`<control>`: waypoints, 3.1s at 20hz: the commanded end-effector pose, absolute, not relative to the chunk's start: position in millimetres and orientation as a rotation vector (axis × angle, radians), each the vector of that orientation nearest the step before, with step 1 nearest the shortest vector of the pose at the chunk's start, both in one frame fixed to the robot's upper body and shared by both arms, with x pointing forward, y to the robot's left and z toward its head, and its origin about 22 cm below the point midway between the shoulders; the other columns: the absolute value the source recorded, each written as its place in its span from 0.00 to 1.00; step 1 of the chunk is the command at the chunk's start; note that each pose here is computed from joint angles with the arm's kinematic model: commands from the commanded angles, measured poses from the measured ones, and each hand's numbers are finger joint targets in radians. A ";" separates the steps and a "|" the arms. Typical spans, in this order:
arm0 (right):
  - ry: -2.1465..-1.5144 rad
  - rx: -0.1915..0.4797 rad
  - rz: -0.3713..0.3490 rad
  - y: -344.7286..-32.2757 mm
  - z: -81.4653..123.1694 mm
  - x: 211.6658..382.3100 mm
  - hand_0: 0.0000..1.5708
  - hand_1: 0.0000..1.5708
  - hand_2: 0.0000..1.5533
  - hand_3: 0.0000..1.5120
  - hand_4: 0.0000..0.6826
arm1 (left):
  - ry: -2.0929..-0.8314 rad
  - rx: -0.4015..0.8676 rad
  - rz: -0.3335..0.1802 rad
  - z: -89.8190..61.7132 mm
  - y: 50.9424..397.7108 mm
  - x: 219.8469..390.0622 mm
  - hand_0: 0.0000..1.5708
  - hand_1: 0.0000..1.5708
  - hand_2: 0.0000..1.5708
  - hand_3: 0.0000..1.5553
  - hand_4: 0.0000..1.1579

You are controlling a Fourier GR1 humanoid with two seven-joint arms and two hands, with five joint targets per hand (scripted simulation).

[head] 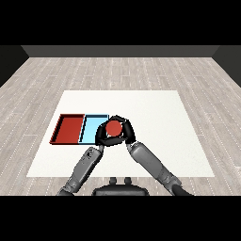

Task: Pick the red can and put it in the red box

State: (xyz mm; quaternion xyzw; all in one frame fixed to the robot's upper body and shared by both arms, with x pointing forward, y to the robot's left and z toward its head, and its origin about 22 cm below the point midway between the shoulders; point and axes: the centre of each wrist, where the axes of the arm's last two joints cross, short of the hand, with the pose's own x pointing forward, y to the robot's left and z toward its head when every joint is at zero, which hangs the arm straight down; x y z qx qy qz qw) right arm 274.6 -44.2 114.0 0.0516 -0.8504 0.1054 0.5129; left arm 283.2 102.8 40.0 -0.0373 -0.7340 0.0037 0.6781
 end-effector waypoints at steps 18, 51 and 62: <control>-2.005 0.080 0.224 -78.8 141.5 300.3 0.00 0.00 0.00 0.00 0.00 | -1.785 -0.080 0.019 55.8 112.7 284.7 1.00 1.00 1.00 0.96 0.98; -1.856 -0.236 -0.162 -260.2 27.3 226.2 0.00 0.00 0.00 0.00 0.00 | -1.383 0.661 0.058 -21.3 390.6 314.2 1.00 1.00 1.00 0.96 0.89; -1.812 -0.333 -0.183 -273.6 19.3 234.6 0.00 0.00 0.00 0.00 0.00 | -0.970 0.752 -0.066 -67.4 342.5 339.5 0.32 0.32 0.37 0.23 0.56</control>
